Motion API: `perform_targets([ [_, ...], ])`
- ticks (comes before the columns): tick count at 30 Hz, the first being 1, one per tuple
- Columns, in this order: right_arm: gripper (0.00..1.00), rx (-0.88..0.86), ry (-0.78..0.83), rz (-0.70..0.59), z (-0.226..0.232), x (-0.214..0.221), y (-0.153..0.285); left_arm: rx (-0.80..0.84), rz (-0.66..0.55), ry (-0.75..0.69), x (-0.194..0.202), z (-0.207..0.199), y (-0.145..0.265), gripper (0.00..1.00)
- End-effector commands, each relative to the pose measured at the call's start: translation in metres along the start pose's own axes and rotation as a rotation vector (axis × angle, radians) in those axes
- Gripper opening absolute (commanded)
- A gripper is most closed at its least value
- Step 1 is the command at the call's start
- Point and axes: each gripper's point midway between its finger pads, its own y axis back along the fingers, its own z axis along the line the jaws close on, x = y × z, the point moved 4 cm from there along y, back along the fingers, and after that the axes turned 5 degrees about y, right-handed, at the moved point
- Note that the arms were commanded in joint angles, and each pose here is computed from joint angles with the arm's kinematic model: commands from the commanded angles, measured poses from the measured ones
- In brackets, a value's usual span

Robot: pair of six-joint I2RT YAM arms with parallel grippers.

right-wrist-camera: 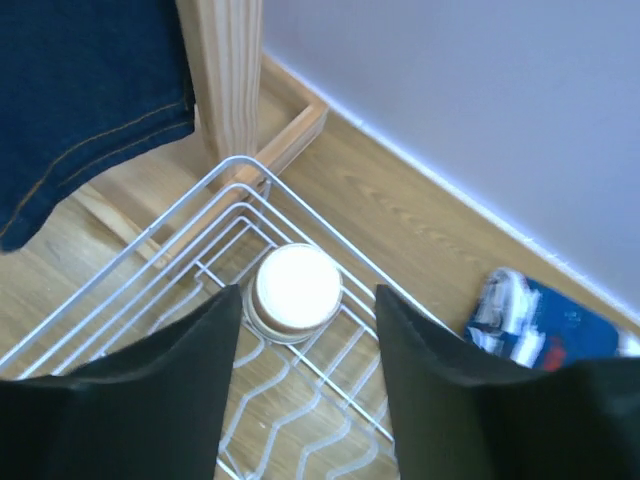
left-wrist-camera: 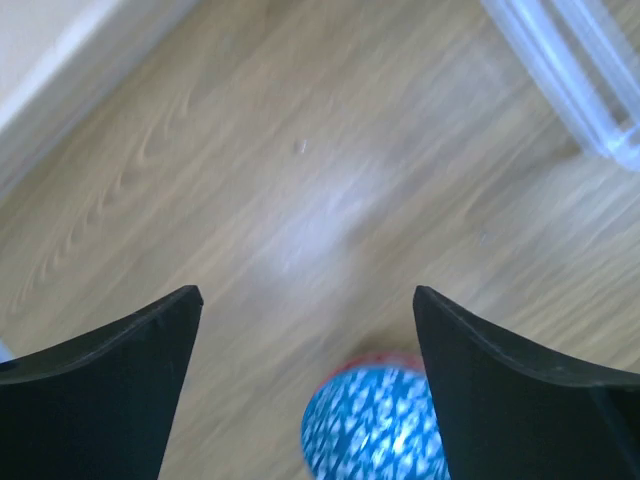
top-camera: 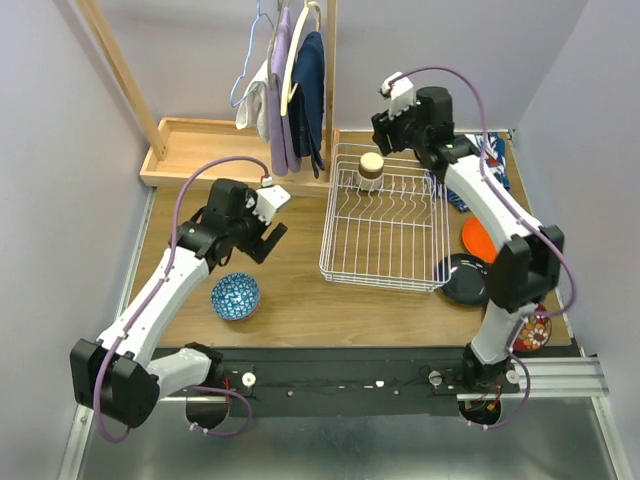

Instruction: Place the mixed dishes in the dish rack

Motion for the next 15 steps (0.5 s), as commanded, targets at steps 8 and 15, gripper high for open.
perform_targets([
  [8,0.81,0.089,0.002,0.065,0.004,0.019,0.076,0.186,0.351,-0.274,0.119,-0.027,0.066,0.82],
  [15,0.81,0.060,-0.011,0.068,0.013,0.024,0.086,0.289,0.411,-0.224,0.125,-0.052,0.055,0.81],
])
